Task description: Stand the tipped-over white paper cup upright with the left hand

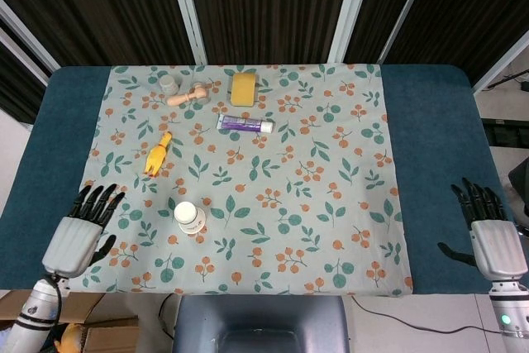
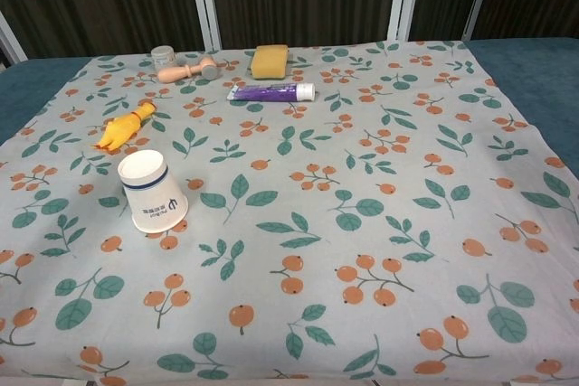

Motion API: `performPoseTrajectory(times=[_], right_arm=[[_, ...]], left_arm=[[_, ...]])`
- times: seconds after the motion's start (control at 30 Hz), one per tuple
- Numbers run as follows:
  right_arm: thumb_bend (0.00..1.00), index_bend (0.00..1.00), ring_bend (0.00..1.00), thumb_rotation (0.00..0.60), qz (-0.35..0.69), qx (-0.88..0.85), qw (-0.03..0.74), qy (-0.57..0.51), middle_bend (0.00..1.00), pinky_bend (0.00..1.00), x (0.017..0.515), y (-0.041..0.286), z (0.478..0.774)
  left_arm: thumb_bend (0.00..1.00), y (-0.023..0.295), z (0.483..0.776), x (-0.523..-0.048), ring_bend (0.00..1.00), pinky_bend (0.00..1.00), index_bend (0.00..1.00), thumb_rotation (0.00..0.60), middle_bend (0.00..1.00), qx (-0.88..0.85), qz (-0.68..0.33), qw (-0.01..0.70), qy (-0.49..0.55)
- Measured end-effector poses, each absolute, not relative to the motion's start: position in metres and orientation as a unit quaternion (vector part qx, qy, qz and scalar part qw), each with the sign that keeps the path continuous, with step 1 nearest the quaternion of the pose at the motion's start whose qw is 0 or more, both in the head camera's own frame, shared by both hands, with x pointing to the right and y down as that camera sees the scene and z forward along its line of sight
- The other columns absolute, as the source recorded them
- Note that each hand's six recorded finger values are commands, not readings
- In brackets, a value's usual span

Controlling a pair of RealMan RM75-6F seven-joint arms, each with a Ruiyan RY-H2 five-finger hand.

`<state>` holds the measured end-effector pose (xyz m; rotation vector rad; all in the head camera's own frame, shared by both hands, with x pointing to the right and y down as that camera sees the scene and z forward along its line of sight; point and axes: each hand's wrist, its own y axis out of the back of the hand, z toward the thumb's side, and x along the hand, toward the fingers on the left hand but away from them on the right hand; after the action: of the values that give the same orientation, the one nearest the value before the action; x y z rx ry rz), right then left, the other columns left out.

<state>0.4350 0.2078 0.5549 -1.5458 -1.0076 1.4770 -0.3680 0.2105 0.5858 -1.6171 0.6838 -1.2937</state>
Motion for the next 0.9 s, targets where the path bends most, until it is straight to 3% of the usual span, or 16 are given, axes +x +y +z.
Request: performPoseTrajectory(times=[0.5,0.9], right_arm=[[0.07,0.0,0.0,0.6,0.582,-0.603,0.375,-0.396,0.0,0.0,0.442,0.212,0.554],[0.07,0.0,0.0,0.6,0.581,-0.6,0.376,-0.402,0.0,0.0,0.449,0.213,0.547]], left_arm=[[0.33,0.192,0.631,-0.263,0.0,0.0,0.0,0.6,0.0,-0.689,-0.495,0.512,0.134],[0.32,0.188,0.662,-0.244,0.0,0.0,0.0,0.6,0.0,-0.64,-0.53,0.556,0.029]])
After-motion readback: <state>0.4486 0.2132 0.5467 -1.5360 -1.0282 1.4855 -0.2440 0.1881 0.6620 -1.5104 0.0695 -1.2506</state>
